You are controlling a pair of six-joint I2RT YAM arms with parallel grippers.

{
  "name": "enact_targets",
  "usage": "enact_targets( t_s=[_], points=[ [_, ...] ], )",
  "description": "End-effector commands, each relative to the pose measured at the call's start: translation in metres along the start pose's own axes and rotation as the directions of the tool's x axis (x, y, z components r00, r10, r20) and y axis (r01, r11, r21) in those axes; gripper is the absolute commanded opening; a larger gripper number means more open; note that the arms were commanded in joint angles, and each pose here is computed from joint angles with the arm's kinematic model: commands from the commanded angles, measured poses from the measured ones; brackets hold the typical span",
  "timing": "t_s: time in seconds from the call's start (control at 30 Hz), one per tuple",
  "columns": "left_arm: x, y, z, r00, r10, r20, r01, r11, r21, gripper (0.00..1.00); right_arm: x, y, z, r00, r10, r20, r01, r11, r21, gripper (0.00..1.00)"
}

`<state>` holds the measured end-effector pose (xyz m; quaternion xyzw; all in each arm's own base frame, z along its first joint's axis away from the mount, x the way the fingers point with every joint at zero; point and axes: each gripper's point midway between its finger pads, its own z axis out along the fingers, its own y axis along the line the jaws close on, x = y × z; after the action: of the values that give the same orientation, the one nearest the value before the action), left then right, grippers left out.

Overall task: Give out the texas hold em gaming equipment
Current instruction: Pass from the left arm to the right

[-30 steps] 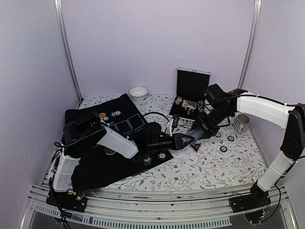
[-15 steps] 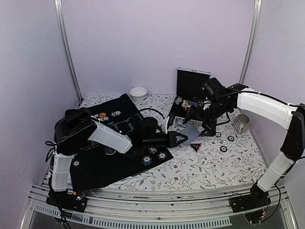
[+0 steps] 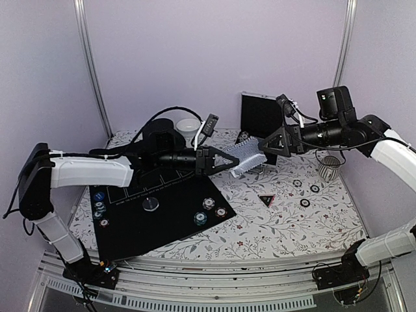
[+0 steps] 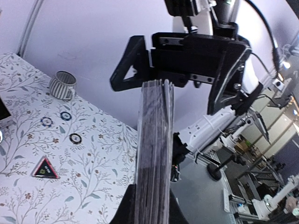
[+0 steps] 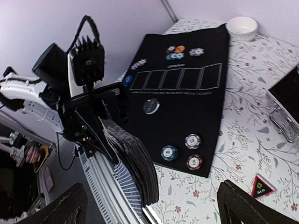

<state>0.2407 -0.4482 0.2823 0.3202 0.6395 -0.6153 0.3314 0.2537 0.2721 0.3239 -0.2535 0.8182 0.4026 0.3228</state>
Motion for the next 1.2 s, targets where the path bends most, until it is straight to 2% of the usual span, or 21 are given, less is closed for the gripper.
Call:
enact_targets(
  t_s=[0.0,0.07,0.13,0.33,0.67,0.73,0.83,0.9,0.93,1.03,1.07,1.1,1.13,1.17],
  points=[
    [0.013,-0.032,-0.013,0.994,0.032,-0.104,-0.021,0.994,0.105,0.00,0.006,0.053,0.001,0.978,-0.202,0.048,0.207,0.929,-0.307,0.99],
    [0.013,-0.039,-0.016,0.993,0.031,-0.113,-0.017,0.992,0.127,0.00,0.012,0.051,0.010,0.980,-0.198,0.027,0.197,0.931,-0.307,0.99],
    [0.012,-0.043,-0.016,0.993,0.033,-0.117,-0.017,0.991,0.135,0.00,0.020,0.057,0.019,0.981,-0.196,0.000,0.184,0.916,-0.356,0.93],
    [0.012,-0.051,-0.019,0.989,0.060,-0.136,-0.038,0.987,0.155,0.00,0.025,0.070,0.028,0.982,-0.188,-0.003,0.170,0.894,-0.416,0.56],
    [0.006,-0.058,-0.020,0.989,0.078,-0.128,-0.055,0.983,0.177,0.00,0.044,0.072,0.043,0.985,-0.157,-0.066,0.114,0.896,-0.429,0.49],
    [0.006,-0.059,-0.020,0.989,0.078,-0.128,-0.054,0.982,0.180,0.00,0.044,0.072,0.043,0.986,-0.155,-0.067,0.112,0.899,-0.424,0.36],
    [0.006,-0.059,-0.020,0.989,0.080,-0.127,-0.056,0.982,0.181,0.00,0.045,0.070,0.045,0.987,-0.143,-0.077,0.099,0.903,-0.419,0.06],
    [0.005,-0.059,-0.021,0.988,0.088,-0.125,-0.064,0.982,0.180,0.00,0.044,0.069,0.046,0.988,-0.135,-0.076,0.092,0.907,-0.410,0.02],
    [0.004,-0.058,-0.021,0.988,0.102,-0.119,-0.081,0.982,0.170,0.05,0.042,0.068,0.046,0.989,-0.130,-0.072,0.091,0.912,-0.401,0.02],
    [-0.002,-0.041,-0.026,0.974,0.200,-0.105,-0.198,0.980,0.024,0.86,0.035,0.065,0.045,0.994,-0.093,-0.064,0.063,0.930,-0.362,0.02],
    [-0.005,-0.034,-0.030,0.957,0.266,-0.113,-0.274,0.960,-0.052,0.97,0.032,0.064,0.045,0.995,-0.078,-0.061,0.052,0.937,-0.347,0.02],
    [-0.013,-0.026,-0.037,0.927,0.353,-0.126,-0.370,0.917,-0.151,0.98,0.032,0.058,0.047,0.997,-0.040,-0.070,0.016,0.949,-0.315,0.02],
    [-0.017,-0.021,-0.043,0.874,0.456,-0.169,-0.485,0.840,-0.244,0.98,0.026,0.050,0.049,0.998,-0.002,-0.063,-0.015,0.966,-0.260,0.02],
    [-0.020,-0.020,-0.050,0.793,0.566,-0.226,-0.609,0.728,-0.313,0.98,0.021,0.046,0.051,0.997,0.031,-0.064,-0.045,0.974,-0.223,0.02]
  ],
)
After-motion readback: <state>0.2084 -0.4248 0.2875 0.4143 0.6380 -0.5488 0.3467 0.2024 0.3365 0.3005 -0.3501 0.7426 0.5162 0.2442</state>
